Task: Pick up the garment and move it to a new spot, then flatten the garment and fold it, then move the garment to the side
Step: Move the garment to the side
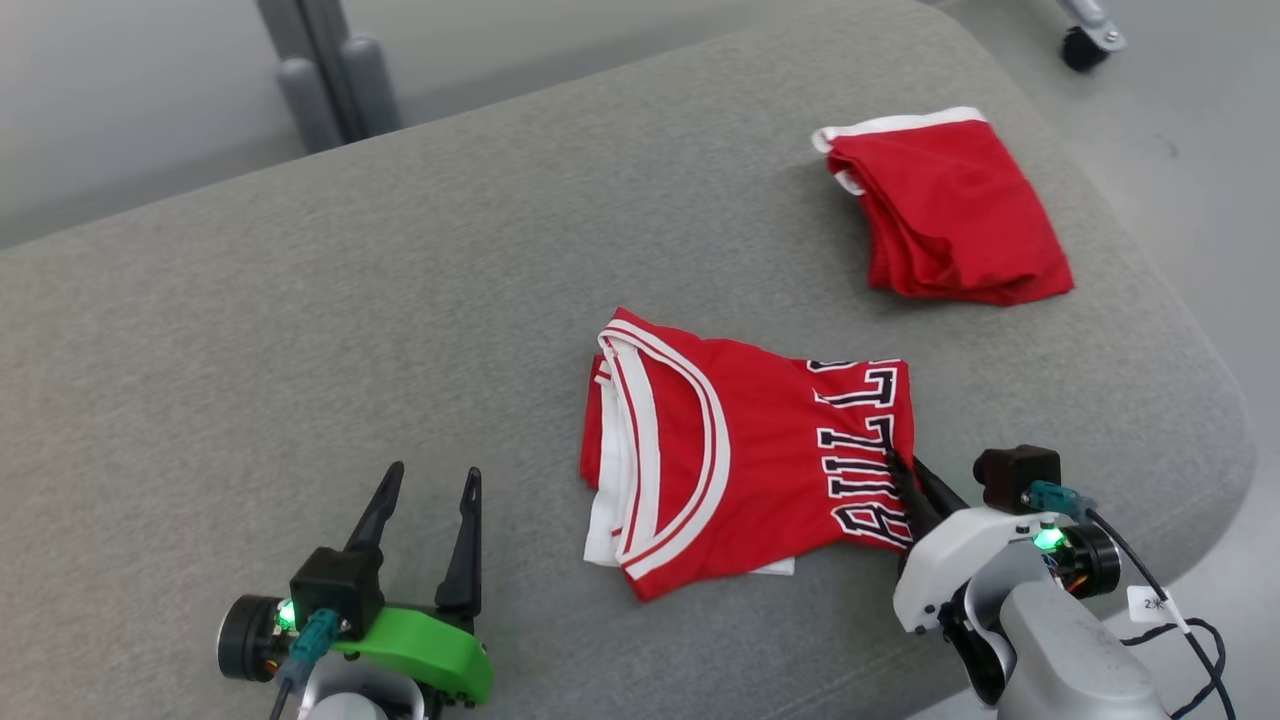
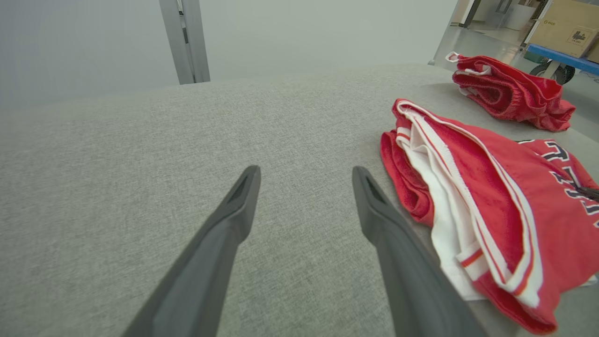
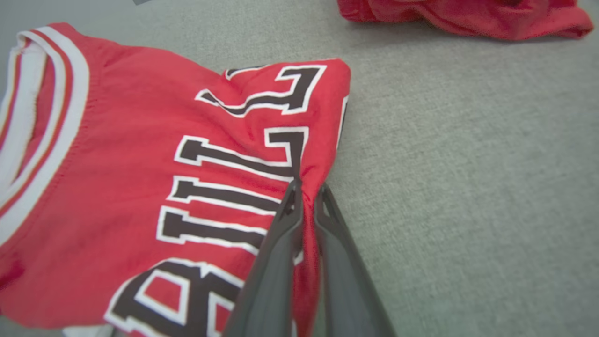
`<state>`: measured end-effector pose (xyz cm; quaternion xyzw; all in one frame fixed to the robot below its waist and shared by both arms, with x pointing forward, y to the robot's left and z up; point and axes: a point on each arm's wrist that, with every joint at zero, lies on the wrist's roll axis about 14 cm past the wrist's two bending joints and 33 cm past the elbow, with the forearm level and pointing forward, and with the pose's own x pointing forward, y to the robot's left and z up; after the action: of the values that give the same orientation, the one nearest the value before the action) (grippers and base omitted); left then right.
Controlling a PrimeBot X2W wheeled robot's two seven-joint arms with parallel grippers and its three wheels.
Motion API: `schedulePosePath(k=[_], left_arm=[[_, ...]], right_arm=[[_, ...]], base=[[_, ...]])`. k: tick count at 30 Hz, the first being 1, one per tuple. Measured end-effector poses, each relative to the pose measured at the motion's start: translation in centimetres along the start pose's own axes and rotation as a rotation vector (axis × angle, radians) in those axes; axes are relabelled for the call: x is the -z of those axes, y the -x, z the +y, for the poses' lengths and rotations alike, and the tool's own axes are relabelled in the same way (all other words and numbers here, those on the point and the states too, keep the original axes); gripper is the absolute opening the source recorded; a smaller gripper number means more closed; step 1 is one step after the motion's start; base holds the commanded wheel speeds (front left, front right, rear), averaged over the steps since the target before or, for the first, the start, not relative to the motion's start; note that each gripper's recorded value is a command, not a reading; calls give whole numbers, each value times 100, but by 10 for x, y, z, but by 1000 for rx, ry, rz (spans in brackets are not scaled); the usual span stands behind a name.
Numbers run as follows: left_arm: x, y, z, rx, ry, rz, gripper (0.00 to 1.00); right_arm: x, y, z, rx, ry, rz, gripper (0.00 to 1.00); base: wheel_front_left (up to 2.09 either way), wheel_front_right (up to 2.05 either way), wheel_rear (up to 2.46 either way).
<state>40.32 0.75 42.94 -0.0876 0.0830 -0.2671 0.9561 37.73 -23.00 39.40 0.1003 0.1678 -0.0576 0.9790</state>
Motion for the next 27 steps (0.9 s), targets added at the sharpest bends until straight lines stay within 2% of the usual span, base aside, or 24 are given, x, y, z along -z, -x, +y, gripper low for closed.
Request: schedulePosePath(k=[8,12,18,24,27], left_arm=[[10,-27,-63,203,-1,28,100],[16,-32,-77,249,3,42,100],[27,-35,-72,252,7,67,100],[29,-35,-50,202,5,69,100],[32,-34,-39,181,3,77,100]], right_arm=[[2,46,-59,175,-40,-33,0],[-10,51,-66,191,-16,-69,0],[-57,23,-38,86,71,-170,0],[-141,-23,13,-71,172,-334,0],[-182,-42,29,-106,228,-394,0]], base=[[0,0,0],[0,0,0],[0,0,0],[0,0,0],[0,0,0]])
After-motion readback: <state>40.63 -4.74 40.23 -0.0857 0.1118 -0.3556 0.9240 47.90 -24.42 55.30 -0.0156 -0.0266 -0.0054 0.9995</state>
